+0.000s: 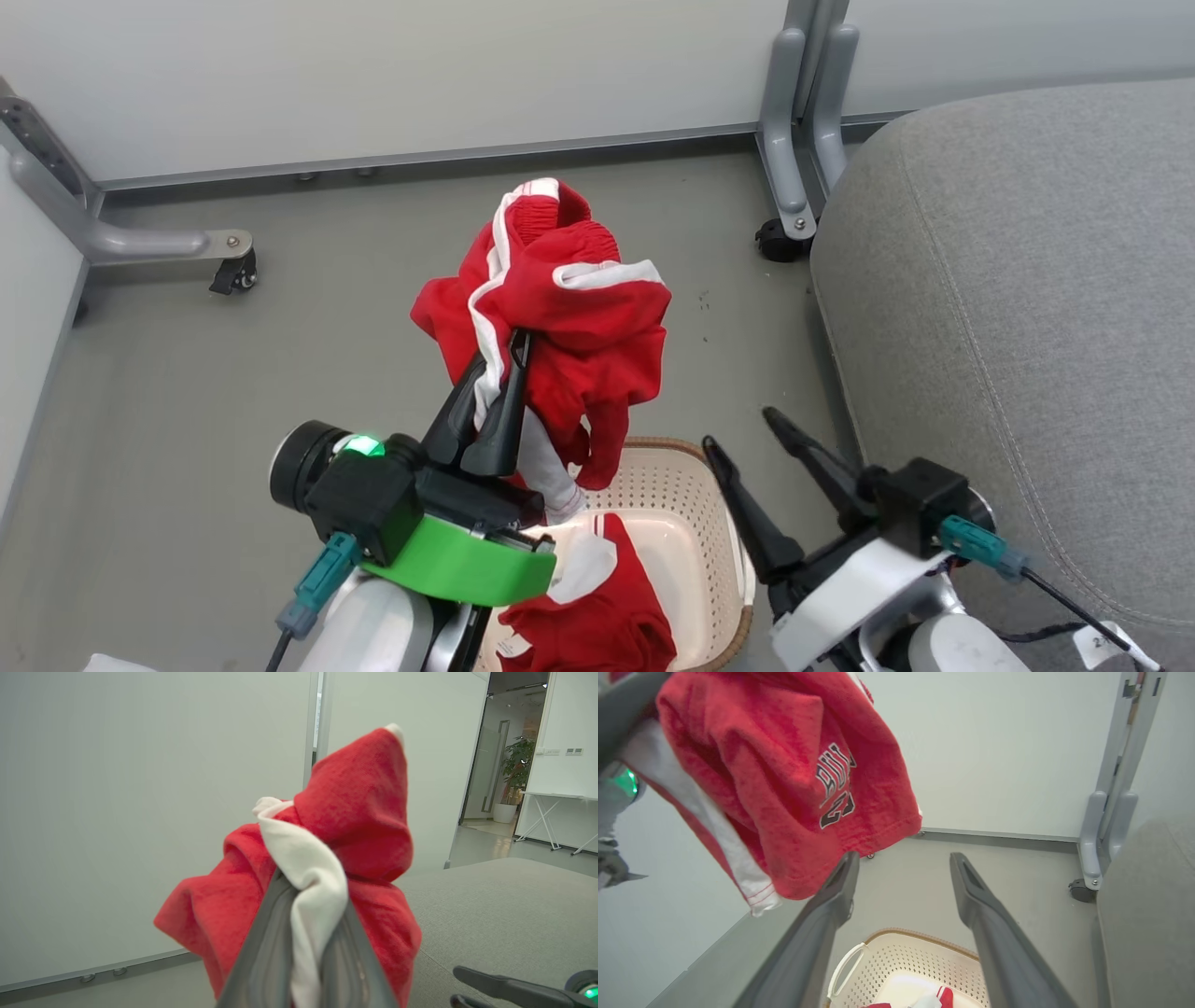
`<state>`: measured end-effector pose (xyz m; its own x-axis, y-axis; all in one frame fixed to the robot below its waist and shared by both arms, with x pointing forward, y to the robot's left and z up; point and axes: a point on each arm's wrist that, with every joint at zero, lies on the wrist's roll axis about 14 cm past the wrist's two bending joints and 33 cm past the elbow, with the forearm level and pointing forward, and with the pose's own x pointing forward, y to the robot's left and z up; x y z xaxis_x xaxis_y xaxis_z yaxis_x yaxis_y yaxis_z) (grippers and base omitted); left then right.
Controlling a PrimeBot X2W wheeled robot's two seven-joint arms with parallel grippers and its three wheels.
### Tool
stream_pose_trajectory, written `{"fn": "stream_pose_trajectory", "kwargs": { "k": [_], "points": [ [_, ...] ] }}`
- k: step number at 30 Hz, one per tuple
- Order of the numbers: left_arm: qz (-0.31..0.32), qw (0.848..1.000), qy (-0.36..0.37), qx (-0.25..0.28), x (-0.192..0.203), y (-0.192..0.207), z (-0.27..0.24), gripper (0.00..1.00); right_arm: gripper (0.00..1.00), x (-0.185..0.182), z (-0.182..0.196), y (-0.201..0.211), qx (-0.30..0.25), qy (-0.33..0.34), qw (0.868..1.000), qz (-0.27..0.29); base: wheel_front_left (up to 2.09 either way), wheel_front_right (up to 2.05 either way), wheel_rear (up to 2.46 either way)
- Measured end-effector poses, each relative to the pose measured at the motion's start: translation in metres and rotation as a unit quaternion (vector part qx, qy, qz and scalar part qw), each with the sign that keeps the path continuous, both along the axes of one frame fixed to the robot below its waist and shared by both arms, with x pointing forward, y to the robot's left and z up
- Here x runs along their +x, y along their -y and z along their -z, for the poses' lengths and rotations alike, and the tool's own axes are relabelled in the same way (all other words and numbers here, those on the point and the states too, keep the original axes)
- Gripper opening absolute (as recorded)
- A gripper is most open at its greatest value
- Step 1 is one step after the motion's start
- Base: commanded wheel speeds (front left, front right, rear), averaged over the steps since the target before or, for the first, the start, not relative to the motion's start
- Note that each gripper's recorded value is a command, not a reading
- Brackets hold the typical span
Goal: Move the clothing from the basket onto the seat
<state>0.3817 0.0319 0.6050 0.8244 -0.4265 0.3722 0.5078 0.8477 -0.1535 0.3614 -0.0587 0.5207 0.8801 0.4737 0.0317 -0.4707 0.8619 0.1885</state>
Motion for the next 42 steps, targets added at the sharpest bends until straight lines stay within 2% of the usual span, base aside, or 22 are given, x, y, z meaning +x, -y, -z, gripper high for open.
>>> {"fn": "stream_pose_trajectory", "kwargs": {
  "k": [5, 11, 17, 26, 27, 28, 29, 42],
  "points": [
    [0.002, 1.000, -0.002, 0.001, 0.000, 0.001, 0.001, 0.00, 1.00, -0.001, -0.004, -0.037, 0.019, -0.005, 0.997, -0.070, 0.00, 0.00, 0.00],
    [0.009, 1.000, -0.008, 0.005, -0.002, 0.004, 0.006, 0.00, 1.00, -0.007, -0.007, -0.081, 0.024, -0.007, 0.988, -0.155, 0.00, 0.00, 0.00],
    [0.007, 1.000, -0.007, 0.005, -0.002, 0.003, 0.005, 0.00, 1.00, -0.006, -0.010, -0.104, 0.021, 0.001, 0.980, -0.199, 0.00, 0.00, 0.00],
    [0.009, 1.000, -0.009, 0.006, -0.003, 0.004, 0.007, 0.00, 1.00, -0.004, -0.019, -0.132, 0.025, 0.017, 0.971, -0.236, 0.00, 0.00, 0.00],
    [0.009, 1.000, -0.009, 0.006, -0.003, 0.004, 0.006, 0.00, 0.67, -0.004, -0.019, -0.134, 0.025, 0.017, 0.971, -0.238, 0.00, 0.00, 0.00],
    [0.009, 1.000, -0.010, 0.005, -0.004, 0.004, 0.006, 0.00, 0.25, -0.003, -0.020, -0.136, 0.029, 0.019, 0.970, -0.239, 0.00, 0.00, 0.00],
    [0.009, 1.000, -0.010, 0.005, -0.004, 0.005, 0.006, 0.00, 0.00, -0.003, -0.021, -0.138, 0.030, 0.018, 0.970, -0.239, 0.00, 0.00, 0.00],
    [0.007, 1.000, -0.012, 0.002, -0.005, 0.005, 0.006, 0.00, 0.00, -0.001, -0.016, -0.139, 0.026, 0.015, 0.970, -0.242, 0.00, 0.00, 0.00]
  ]
}}
